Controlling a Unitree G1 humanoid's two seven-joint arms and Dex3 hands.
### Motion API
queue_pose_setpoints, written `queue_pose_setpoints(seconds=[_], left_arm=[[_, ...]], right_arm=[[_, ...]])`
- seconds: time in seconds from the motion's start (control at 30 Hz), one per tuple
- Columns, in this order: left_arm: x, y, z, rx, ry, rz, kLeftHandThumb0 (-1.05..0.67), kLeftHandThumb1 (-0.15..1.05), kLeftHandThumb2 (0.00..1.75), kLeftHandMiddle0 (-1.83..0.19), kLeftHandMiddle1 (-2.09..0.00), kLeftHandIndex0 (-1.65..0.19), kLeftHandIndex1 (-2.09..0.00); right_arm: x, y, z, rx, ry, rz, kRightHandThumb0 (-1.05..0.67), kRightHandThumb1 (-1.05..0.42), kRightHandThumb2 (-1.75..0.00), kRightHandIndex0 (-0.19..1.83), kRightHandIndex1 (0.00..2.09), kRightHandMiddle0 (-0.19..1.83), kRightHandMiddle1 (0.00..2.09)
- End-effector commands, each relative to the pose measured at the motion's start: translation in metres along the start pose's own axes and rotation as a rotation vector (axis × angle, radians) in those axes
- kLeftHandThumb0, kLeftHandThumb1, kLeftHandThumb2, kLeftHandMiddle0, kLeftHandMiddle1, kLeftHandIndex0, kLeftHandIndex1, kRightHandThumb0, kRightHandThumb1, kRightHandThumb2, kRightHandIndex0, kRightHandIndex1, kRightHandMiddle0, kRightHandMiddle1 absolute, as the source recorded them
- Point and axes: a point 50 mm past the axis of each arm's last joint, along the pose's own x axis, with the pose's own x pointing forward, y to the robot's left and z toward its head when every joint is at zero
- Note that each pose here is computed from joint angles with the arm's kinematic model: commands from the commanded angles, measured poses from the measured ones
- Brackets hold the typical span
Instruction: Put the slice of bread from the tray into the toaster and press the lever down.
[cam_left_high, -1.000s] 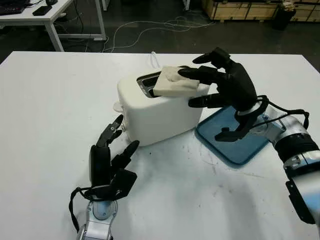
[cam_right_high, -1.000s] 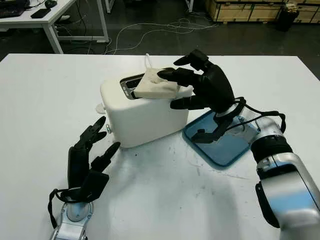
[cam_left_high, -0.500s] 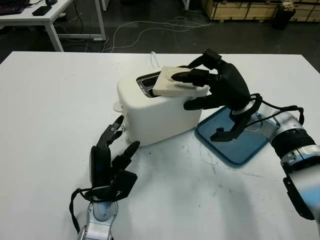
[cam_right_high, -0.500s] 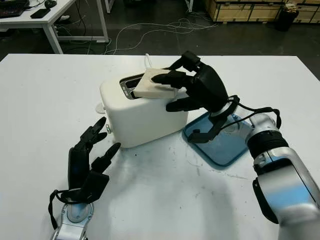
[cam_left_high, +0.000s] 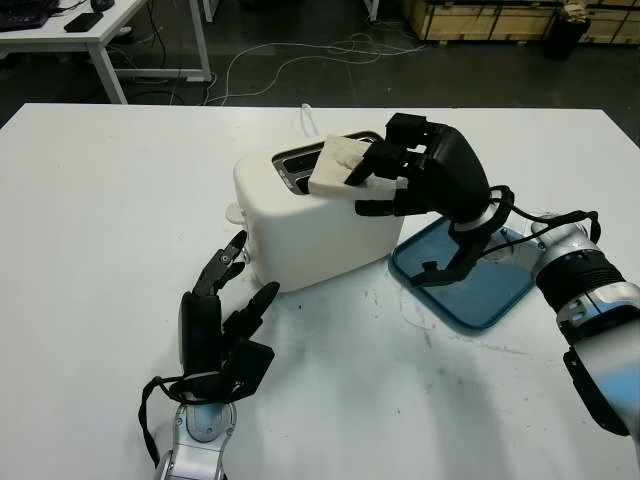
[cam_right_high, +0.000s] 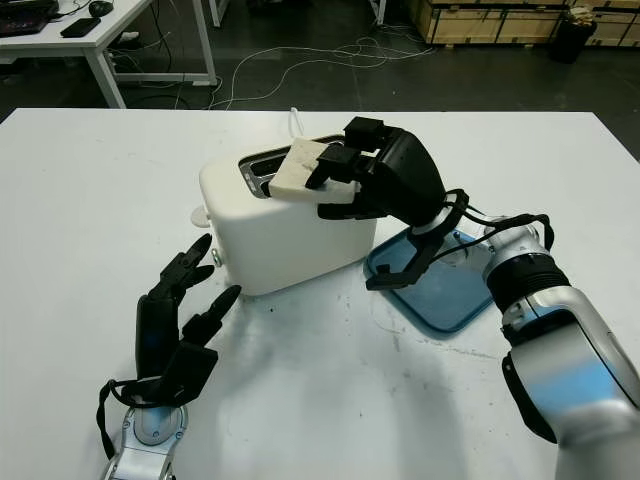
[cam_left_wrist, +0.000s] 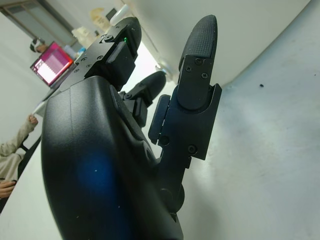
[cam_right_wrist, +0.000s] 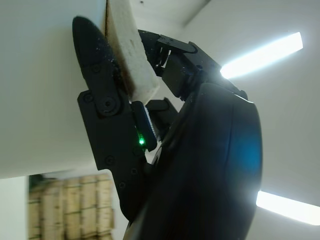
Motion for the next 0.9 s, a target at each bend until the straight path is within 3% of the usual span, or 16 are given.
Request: queue_pose_setpoints(seconds=[0.0,0.07,0.13,0.23,0.47,0.63,0.87], left_arm=[[0.001,0.000,0.001,0.005,-0.006,0.003,-0.60,0.92,0.17,-0.33,-0.85,-0.55,0.00],[0.001,0.000,0.001,0.003,-0.007,0.004,-0.60,0.92,0.16,-0.34,-0.85,-0.55,-0.01],[0.001,0.000,0.001,0.003,-0.007,0.002,-0.60,0.92,0.16,-0.33,-0.85,-0.55,0.00],[0.002,0.000,0.001,0.006,-0.009,0.001,-0.60,0.92,0.17,-0.33,-0.85,-0.55,0.00],[0.002,-0.001,0.001,-0.001,-0.011,-0.005,-0.59,0.92,0.16,-0.32,-0.84,-0.55,0.00],[0.002,0.000,0.002,0.020,-0.016,-0.009,-0.61,0.92,0.17,-0.34,-0.82,-0.55,-0.01],[0.003,-0.002,0.004,0.016,-0.014,-0.007,-0.59,0.92,0.14,-0.35,-0.80,-0.56,-0.01]], right_arm=[[0.002,-0.003,-0.005,-0.108,-0.004,-0.019,-0.68,-0.92,-0.08,1.30,1.74,0.91,1.39],[0.003,-0.004,-0.004,-0.141,-0.017,-0.038,-0.68,-0.92,-0.13,1.38,1.75,0.90,1.65],[0.004,-0.005,-0.003,-0.169,-0.035,-0.051,-0.67,-0.92,-0.26,1.42,1.75,0.95,1.73],[0.005,-0.008,-0.003,-0.182,-0.051,-0.078,-0.63,-0.92,-0.37,1.38,1.75,0.97,1.74],[0.015,-0.022,-0.003,-0.107,-0.044,-0.188,-0.49,-0.92,-0.44,1.29,1.75,0.83,1.75],[0.028,-0.044,-0.008,0.146,0.054,-0.208,-0.37,-0.91,-0.43,1.34,1.75,1.06,1.75],[0.052,-0.081,-0.020,0.407,0.154,-0.215,-0.33,-0.92,-0.43,1.35,1.75,1.09,1.75]])
